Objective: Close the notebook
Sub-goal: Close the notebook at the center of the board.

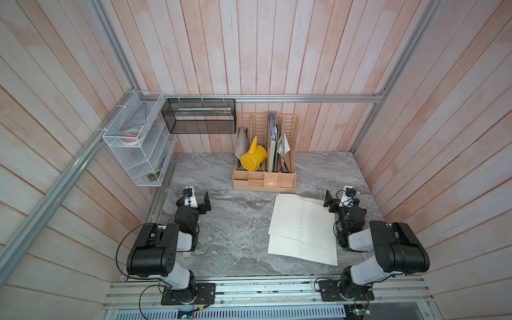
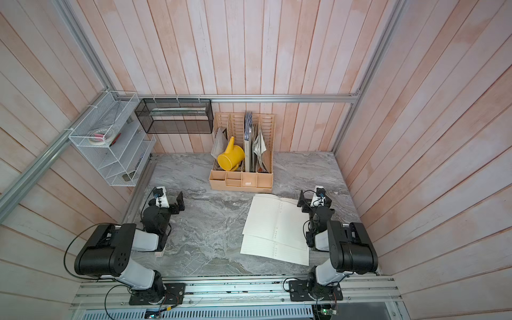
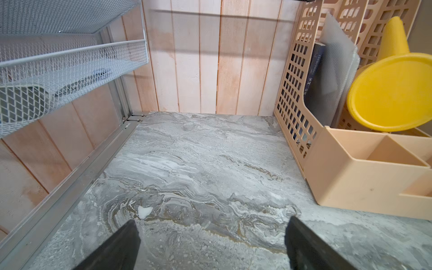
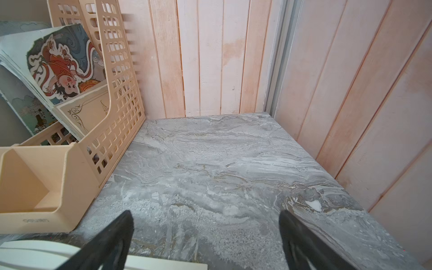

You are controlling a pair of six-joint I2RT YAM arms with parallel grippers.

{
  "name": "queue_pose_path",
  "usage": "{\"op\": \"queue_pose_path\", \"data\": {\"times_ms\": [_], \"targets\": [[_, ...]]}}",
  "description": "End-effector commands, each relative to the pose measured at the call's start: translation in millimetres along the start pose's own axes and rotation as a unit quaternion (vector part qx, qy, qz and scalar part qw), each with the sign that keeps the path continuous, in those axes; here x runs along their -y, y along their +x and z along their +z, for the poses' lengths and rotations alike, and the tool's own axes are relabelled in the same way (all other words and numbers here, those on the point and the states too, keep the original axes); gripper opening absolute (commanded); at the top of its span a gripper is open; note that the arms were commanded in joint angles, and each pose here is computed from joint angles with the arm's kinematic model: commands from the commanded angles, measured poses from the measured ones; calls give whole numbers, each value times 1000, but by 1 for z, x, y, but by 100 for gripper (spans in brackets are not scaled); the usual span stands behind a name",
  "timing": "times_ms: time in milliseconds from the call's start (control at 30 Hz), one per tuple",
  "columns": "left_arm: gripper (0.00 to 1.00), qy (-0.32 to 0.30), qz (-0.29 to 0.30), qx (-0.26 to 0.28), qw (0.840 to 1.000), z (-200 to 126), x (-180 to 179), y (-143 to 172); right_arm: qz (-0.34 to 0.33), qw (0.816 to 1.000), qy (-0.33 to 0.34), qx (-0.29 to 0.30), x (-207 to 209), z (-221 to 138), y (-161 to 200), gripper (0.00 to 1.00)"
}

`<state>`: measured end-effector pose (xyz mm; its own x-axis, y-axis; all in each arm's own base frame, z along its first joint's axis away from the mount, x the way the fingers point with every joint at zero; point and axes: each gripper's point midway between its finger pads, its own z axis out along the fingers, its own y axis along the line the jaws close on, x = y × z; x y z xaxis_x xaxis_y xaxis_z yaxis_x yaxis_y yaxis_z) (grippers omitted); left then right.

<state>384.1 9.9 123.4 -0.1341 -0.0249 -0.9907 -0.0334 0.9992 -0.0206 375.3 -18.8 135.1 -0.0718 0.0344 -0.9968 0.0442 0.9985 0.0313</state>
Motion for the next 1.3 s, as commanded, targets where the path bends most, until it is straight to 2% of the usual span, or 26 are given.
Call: {"op": "queue_pose_path", "data": {"times_ms": [0, 467, 600, 700, 767, 867, 933, 1000, 1067, 1167, 1267], "targets": [[100, -3, 3, 10, 1000, 3, 0, -8, 7, 1000, -10, -6, -2, -1, 5, 98], [100, -2, 3, 11, 1000, 3, 0, -8, 8, 1000, -9, -1, -1, -2, 3, 98], [100, -9, 1, 16, 1000, 0, -2, -12, 12, 1000, 2, 18, 2, -11, -9, 98], [100, -29, 0, 21, 999, -6, -7, -33, 2, 1000, 5, 11, -2, -10, -23, 98], [100, -41, -3, 25, 999, -13, -7, -55, 14, 999, 32, -4, 2, -5, -36, 98], [98, -46, -58, 19, 997, -23, -2, -90, 37, 999, 13, -11, -7, -3, -67, 98], [96, 6, -109, -8, 994, -27, 19, -103, 73, 997, 11, -27, -10, -1, -86, 98], [93, 70, -156, -55, 984, -30, 46, -110, 107, 993, -9, -49, -20, 0, -107, 98], [90, 128, -203, -108, 965, -36, 73, -116, 140, 987, -36, -73, -33, 0, -124, 98], [88, 201, -250, -186, 929, -51, 118, -120, 172, 976, -61, -116, -56, -4, -137, 98], [87, 264, -290, -256, 884, -72, 166, -115, 191, 963, -87, -168, -83, -12, -127, 98]]}}
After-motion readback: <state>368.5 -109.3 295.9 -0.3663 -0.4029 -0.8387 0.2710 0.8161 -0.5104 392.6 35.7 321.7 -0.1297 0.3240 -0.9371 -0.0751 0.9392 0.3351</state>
